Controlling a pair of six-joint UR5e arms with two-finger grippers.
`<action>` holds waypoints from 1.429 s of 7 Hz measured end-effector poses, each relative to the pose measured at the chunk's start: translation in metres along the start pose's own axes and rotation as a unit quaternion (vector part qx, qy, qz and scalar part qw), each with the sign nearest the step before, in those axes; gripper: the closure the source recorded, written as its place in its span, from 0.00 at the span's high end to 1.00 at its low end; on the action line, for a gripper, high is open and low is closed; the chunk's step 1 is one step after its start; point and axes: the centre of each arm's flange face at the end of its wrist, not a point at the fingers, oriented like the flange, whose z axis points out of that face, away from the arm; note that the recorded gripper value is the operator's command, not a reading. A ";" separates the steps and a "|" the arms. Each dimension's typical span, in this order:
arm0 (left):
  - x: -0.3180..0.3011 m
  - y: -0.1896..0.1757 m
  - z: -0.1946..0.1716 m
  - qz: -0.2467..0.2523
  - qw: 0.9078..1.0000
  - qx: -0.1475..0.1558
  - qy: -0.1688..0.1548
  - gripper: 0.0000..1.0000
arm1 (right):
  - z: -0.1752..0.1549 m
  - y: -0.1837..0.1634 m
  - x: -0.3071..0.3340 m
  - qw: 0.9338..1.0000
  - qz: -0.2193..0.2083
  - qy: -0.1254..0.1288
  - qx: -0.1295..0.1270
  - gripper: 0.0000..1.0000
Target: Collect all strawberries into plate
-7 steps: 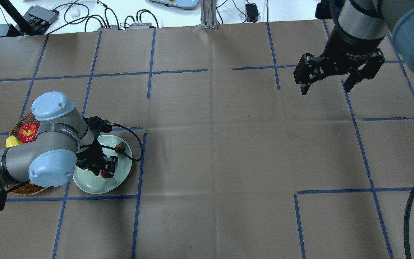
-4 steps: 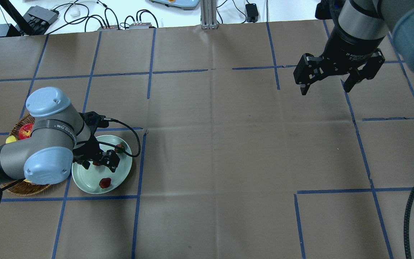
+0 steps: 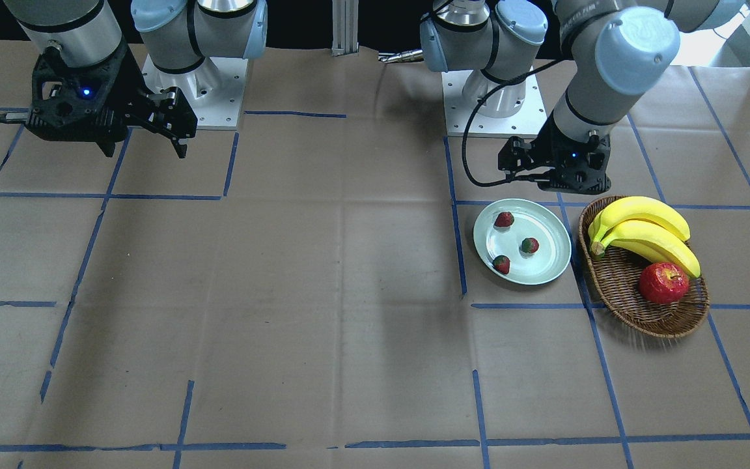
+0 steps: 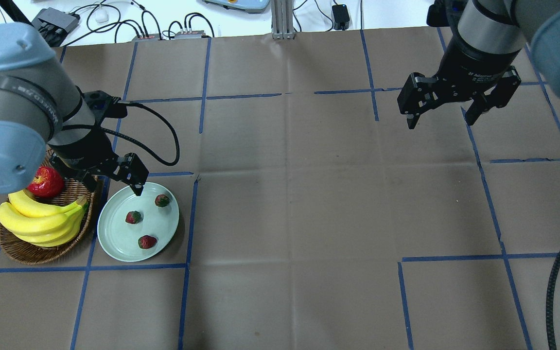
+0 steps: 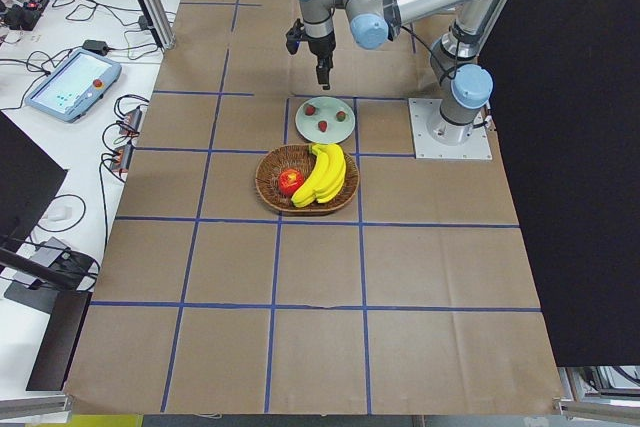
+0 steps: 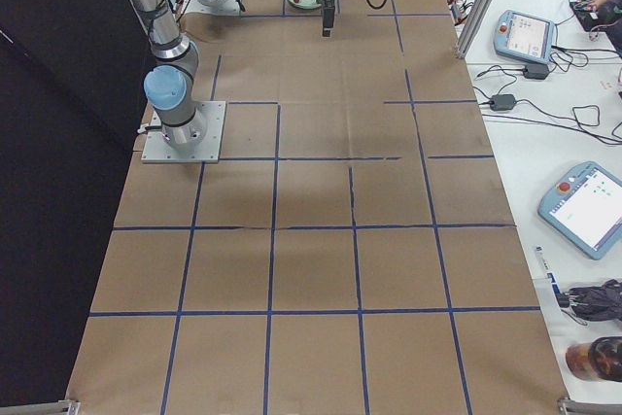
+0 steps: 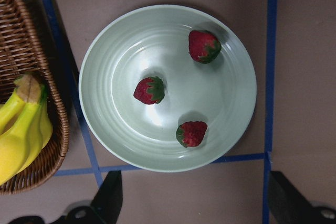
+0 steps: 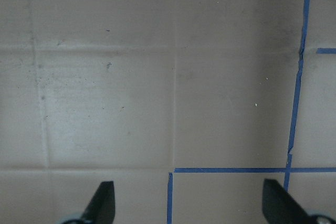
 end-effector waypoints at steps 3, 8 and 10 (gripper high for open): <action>0.081 0.022 -0.061 0.041 0.999 0.029 -0.014 0.99 | 0.001 0.001 0.000 1.000 0.000 0.001 -0.002 1.00; 0.084 0.015 -0.065 0.079 0.993 0.084 -0.023 0.99 | 0.000 0.001 0.000 1.000 0.000 0.001 -0.002 1.00; 0.080 0.015 -0.066 0.042 0.995 0.087 -0.020 0.99 | 0.000 0.000 0.000 1.000 -0.001 0.001 -0.002 1.00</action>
